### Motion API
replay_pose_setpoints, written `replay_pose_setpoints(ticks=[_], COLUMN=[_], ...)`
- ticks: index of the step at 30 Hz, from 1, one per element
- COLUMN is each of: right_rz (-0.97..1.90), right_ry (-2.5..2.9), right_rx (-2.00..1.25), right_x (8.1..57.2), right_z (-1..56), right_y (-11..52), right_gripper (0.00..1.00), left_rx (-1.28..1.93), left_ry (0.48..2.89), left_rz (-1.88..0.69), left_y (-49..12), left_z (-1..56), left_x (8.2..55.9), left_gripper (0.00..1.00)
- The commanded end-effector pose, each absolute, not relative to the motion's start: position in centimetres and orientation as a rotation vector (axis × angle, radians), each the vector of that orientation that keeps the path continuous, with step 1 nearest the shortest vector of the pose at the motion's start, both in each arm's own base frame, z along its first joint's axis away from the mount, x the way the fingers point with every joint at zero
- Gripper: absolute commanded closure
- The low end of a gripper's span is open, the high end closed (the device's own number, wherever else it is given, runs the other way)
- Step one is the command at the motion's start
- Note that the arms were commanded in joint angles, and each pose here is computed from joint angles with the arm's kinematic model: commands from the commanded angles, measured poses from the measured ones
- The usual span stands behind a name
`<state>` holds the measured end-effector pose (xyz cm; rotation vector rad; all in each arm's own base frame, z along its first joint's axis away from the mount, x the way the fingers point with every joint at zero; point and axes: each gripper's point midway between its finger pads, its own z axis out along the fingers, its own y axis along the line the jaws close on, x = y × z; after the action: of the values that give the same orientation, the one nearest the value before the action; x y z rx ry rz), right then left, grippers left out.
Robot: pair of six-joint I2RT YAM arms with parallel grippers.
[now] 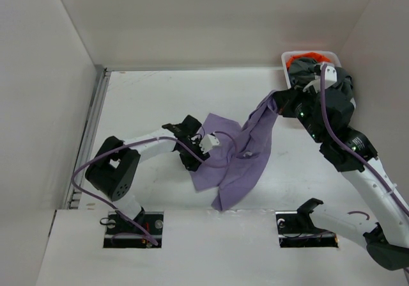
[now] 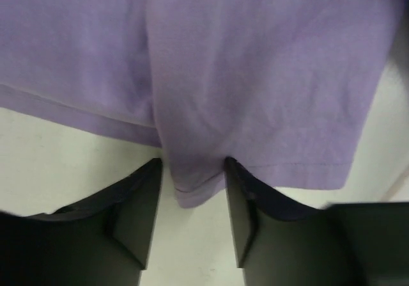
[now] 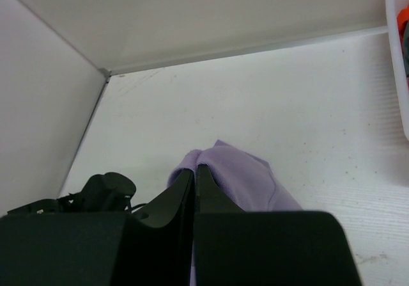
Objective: Fold and stack the t-shirts
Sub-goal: Flatten out the tshirt
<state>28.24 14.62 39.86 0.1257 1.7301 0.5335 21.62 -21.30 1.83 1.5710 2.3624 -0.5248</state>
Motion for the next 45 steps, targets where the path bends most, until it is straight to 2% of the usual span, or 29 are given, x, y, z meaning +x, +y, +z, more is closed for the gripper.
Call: replay_pose_setpoints(ticks=[1,3,5,8,12,19,25,28,33,39,45], right_rz=[0.569,0.569,0.572,0.532,0.454,0.393,0.369,0.301,0.300,0.384,0.422], right_ry=[1.685,1.685,1.684,1.677,1.679,1.660,1.581,1.576,1.608,1.694,1.764], right_rx=[0.142,0.142,0.137,0.163,0.226,0.307,0.311,0.247,0.126,0.114,0.082], right_x=[27.8,27.8,27.6,27.0,24.6,17.8,16.1,18.0,24.4,33.8,43.9], right_z=[41.1,41.1,41.3,42.1,42.7,44.6,49.0,50.5,50.2,47.2,43.7], right_y=[14.5,14.5,14.5,12.7,8.7,3.6,1.7,2.5,7.0,9.7,11.9], right_gripper=[0.99,0.99,1.00,1.00,1.00,1.00,1.00,1.00,1.00,1.00,1.00], left_rx=[1.592,1.569,1.519,1.376,1.161,0.842,0.635,0.611,0.662,0.681,0.609], left_ry=[2.448,2.454,2.424,2.300,2.035,1.767,1.657,1.653,1.706,1.810,1.896], left_rz=[-0.503,-0.477,-0.415,-0.300,-0.132,0.158,0.377,0.405,0.421,0.398,0.426], left_y=[-20.1,-19.8,-19.3,-17.6,-13.2,-5.3,-0.3,0.1,-0.9,-0.7,3.0], left_z=[-0.6,-0.3,1.2,7.1,20.6,38.9,47.9,49.1,46.1,41.7,36.8], left_x=[20.7,21.1,22.6,26.3,28.8,24.0,20.5,21.4,26.1,34.3,44.0], left_gripper=[0.70,0.91,0.99,1.00,1.00,1.00,1.00,1.00,0.99,0.99,0.99])
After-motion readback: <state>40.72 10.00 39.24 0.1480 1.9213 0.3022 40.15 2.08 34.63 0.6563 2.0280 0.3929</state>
